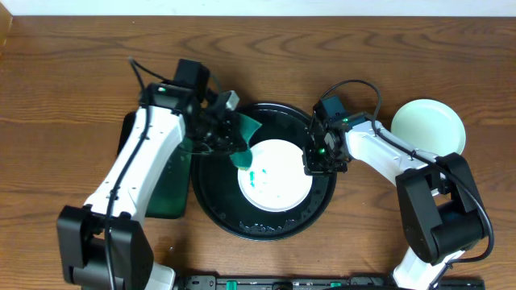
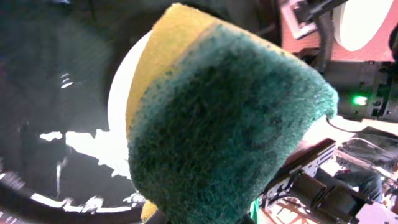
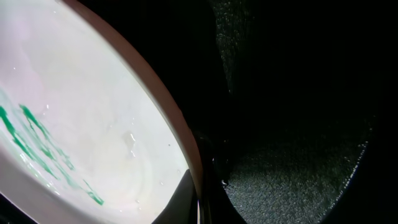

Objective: Clean dirty plates on tray and stack at the side

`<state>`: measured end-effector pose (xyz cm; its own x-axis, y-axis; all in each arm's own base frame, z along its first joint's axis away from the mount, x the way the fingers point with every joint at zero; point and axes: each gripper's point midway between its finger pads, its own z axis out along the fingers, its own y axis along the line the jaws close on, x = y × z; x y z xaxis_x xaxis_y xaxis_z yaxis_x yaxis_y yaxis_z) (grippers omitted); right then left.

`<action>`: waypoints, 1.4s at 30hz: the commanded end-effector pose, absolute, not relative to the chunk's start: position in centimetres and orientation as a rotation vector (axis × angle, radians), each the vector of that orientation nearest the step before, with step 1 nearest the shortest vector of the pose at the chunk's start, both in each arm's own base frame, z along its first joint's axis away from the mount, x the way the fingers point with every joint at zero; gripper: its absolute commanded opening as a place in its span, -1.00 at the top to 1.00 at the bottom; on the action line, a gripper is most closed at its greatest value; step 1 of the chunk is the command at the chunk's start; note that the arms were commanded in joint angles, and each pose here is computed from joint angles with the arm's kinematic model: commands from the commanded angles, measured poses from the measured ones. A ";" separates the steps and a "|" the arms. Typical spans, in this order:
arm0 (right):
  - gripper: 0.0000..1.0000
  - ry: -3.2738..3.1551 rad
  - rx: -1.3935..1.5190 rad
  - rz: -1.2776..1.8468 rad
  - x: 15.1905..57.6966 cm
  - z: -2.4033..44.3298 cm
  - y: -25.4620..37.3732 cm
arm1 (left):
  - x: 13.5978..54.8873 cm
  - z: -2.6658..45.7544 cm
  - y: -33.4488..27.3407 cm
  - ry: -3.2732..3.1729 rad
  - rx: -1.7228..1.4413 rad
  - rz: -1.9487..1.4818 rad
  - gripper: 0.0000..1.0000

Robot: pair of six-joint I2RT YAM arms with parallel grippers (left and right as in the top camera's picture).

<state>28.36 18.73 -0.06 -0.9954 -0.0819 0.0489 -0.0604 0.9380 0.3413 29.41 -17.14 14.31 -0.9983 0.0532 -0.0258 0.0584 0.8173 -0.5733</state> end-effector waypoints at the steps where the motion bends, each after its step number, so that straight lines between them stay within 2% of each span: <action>1: 0.98 -2.990 0.080 -0.475 27.5 -2.2 18.5 | 29.3 12.8 -18.9 3.038 0.093 -0.953 0.86; 11: 0.97 -2.983 0.077 -0.470 27.3 -2.2 18.4 | 28.1 5.1 -23.4 3.230 0.165 -0.946 0.86; 21: 0.98 -2.994 0.067 -0.479 27.7 -2.2 18.2 | 27.1 3.6 -28.6 3.163 0.274 -1.374 0.85; 25: 0.98 -2.993 0.066 -0.478 27.7 -2.2 18.2 | 26.9 3.7 -29.1 3.153 0.270 -1.444 0.86; 27: 0.98 -2.992 0.059 -0.477 27.7 -2.2 18.2 | 26.9 2.8 -28.2 3.215 0.219 -1.327 0.86; 31: 0.98 -2.990 0.049 -0.475 27.7 -2.2 18.2 | 26.1 -0.3 -23.4 3.415 0.087 -0.759 0.86; 36: 0.98 -2.991 0.049 -0.475 27.7 -2.2 18.2 | 25.0 -1.0 -20.6 3.493 0.074 -0.502 0.85; 42: 0.98 -2.990 0.038 -0.475 27.7 -2.2 18.2 | 25.0 -2.1 -15.0 3.487 -0.030 0.072 0.85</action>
<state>28.26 19.17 -0.05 -0.9952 -0.0722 0.0663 -0.0422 0.9260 0.3751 24.64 -21.96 0.52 -0.9189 0.0993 0.3818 -0.0344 0.9439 -0.3284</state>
